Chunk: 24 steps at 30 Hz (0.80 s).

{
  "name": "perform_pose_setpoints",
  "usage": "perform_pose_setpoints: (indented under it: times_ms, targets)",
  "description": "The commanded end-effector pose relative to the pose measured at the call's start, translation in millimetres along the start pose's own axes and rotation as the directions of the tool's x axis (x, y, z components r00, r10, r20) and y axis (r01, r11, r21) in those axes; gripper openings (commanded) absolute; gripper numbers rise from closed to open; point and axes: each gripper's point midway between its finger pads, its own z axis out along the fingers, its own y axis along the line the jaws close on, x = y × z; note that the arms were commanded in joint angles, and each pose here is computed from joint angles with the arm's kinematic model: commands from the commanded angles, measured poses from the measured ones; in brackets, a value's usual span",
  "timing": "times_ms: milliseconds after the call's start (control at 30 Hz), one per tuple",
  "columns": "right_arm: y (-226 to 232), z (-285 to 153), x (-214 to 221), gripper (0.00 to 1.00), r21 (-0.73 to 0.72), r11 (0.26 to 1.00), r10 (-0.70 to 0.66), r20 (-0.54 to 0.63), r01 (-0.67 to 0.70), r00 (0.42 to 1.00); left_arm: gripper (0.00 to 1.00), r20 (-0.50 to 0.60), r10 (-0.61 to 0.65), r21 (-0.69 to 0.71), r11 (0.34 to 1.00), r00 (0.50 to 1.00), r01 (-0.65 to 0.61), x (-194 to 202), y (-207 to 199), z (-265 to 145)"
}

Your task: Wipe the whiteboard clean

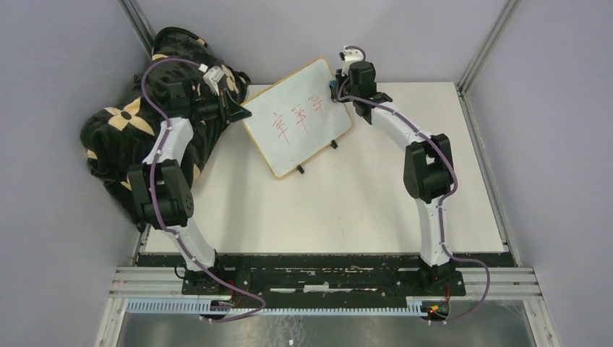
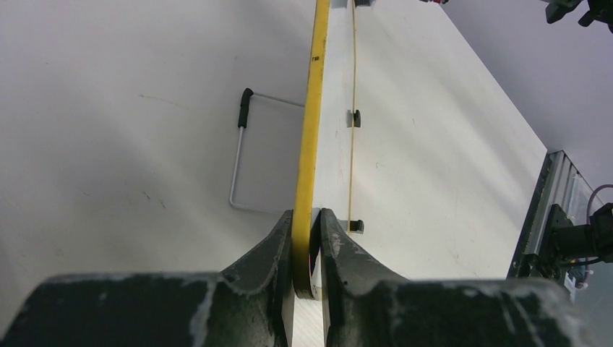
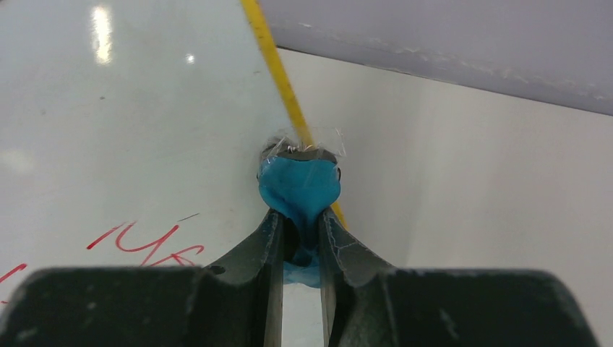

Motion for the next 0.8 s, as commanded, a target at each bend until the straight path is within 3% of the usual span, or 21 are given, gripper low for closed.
perform_pose_setpoints:
  times_ms: [0,433,767]
  targets:
    - [50.5,-8.5,-12.4,0.01,-0.101,0.994,-0.034,0.05,0.038,0.998,0.03,0.017,0.129,-0.022,0.991,0.991,-0.129,-17.4,-3.2,-4.1]
    - [186.0,-38.1,21.3,0.01,-0.332,0.929,-0.15,0.059,0.161,0.987,0.03,0.008,0.123,-0.006,0.992,0.992,-0.123,-13.7,-7.2,-0.9]
    - [183.9,-44.7,3.6,0.01,-0.287,0.938,-0.166,0.115,0.192,0.979,0.03,-0.028,0.162,0.037,0.986,0.986,-0.161,-8.5,-14.2,-2.4]
